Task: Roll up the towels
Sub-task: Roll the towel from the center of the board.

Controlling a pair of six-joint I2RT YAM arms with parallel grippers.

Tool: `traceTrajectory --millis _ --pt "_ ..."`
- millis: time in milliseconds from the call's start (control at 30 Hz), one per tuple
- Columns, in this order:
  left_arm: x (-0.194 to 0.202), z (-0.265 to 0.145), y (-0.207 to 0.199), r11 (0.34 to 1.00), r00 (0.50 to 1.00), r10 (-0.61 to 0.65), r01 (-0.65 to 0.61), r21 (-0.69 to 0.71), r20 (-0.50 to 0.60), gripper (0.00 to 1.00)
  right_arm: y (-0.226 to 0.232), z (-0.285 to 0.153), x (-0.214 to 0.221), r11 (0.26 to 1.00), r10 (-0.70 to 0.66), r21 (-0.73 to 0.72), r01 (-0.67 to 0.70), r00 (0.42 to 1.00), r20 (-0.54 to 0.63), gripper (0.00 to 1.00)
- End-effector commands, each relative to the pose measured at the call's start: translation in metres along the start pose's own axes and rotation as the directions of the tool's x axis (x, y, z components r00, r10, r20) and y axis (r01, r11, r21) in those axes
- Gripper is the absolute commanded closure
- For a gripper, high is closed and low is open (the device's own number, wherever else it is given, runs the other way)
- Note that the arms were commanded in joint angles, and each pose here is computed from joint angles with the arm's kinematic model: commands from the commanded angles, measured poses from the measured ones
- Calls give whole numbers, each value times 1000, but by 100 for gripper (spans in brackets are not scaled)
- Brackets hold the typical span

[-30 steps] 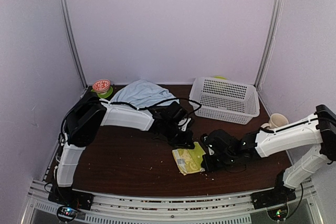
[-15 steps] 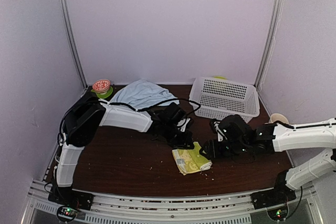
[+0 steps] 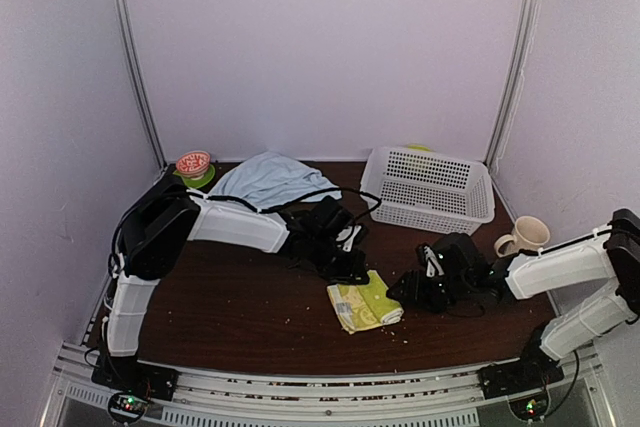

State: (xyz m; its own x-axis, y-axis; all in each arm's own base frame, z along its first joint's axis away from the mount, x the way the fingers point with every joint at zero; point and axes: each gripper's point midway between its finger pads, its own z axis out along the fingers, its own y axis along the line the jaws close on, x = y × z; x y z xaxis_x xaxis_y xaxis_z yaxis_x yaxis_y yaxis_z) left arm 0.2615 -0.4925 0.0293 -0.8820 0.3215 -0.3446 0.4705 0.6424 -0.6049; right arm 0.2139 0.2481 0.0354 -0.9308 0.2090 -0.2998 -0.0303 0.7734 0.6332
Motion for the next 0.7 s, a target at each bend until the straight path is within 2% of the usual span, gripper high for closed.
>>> traceTrajectory --millis 0,133,267,400,533,600,667 --pt "30 3 37 991 995 -54 44 -127 -79 100 14 11 3 993 38 -114 -42 999 -33 39" --pt "30 2 37 991 996 -53 43 -128 -79 100 10 20 13 990 51 -124 -61 996 -79 43" --pt "29 2 37 991 996 -52 42 -128 -75 100 6 28 25 989 57 -127 -75 989 -138 52" --pt "29 2 37 991 996 -51 41 -128 -75 100 2 32 31 989 60 -122 -81 984 -166 72" --pt "28 -3 36 990 996 -45 34 -136 -74 100 5 29 23 993 32 -108 -47 990 -137 92" --pt "26 -8 33 990 997 -36 27 -139 -68 100 2 26 19 998 1 -59 -9 992 -126 99" --pt "24 -16 29 990 998 -23 14 -137 -63 100 0 20 11 999 -50 8 51 993 -108 100"
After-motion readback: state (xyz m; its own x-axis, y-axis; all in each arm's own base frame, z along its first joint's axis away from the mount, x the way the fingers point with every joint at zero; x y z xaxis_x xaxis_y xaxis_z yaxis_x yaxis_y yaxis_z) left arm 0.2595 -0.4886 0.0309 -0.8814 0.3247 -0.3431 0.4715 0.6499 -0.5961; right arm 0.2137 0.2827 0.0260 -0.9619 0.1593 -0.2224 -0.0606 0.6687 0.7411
